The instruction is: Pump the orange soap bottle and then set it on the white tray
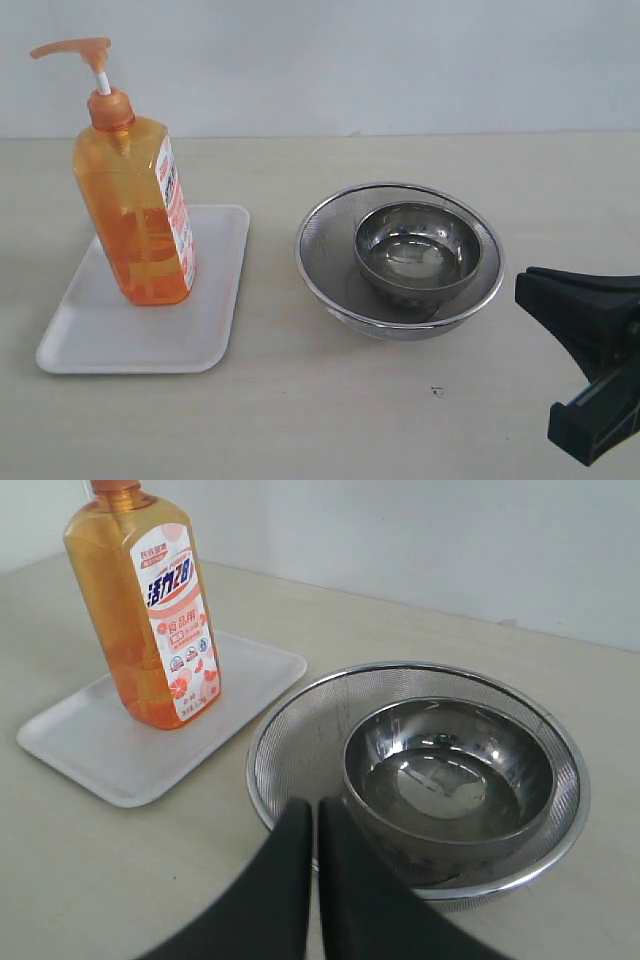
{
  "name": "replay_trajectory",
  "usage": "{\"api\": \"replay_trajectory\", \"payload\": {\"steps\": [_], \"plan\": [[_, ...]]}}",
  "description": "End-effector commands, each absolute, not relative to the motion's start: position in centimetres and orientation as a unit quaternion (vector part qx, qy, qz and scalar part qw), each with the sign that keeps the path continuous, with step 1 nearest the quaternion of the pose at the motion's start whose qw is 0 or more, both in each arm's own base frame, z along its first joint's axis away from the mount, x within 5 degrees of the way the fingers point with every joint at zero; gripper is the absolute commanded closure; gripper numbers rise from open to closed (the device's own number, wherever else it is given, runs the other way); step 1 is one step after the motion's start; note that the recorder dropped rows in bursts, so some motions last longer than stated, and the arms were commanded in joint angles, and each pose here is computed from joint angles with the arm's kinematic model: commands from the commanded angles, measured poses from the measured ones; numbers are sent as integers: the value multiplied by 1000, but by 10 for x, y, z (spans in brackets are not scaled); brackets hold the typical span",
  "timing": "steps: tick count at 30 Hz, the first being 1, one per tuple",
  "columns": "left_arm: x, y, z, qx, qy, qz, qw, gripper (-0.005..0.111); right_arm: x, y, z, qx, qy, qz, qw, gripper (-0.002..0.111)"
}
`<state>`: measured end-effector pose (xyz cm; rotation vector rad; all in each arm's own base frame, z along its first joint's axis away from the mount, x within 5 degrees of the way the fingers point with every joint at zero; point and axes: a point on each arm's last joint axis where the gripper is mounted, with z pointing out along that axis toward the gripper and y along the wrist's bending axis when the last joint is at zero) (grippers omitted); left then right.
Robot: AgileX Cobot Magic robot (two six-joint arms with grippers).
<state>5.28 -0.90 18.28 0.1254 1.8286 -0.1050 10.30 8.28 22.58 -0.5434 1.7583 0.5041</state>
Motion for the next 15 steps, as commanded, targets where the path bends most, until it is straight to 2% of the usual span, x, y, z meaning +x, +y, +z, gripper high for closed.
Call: {"api": "replay_trajectory", "payload": {"steps": [1, 15], "plan": [[53, -9, 182, 50, 791, -50, 607, 102, 102, 82, 226, -232, 750, 215, 581, 108], [53, -9, 182, 50, 791, -50, 607, 102, 101, 75, 231, -190, 750, 232, 590, 108]]}}
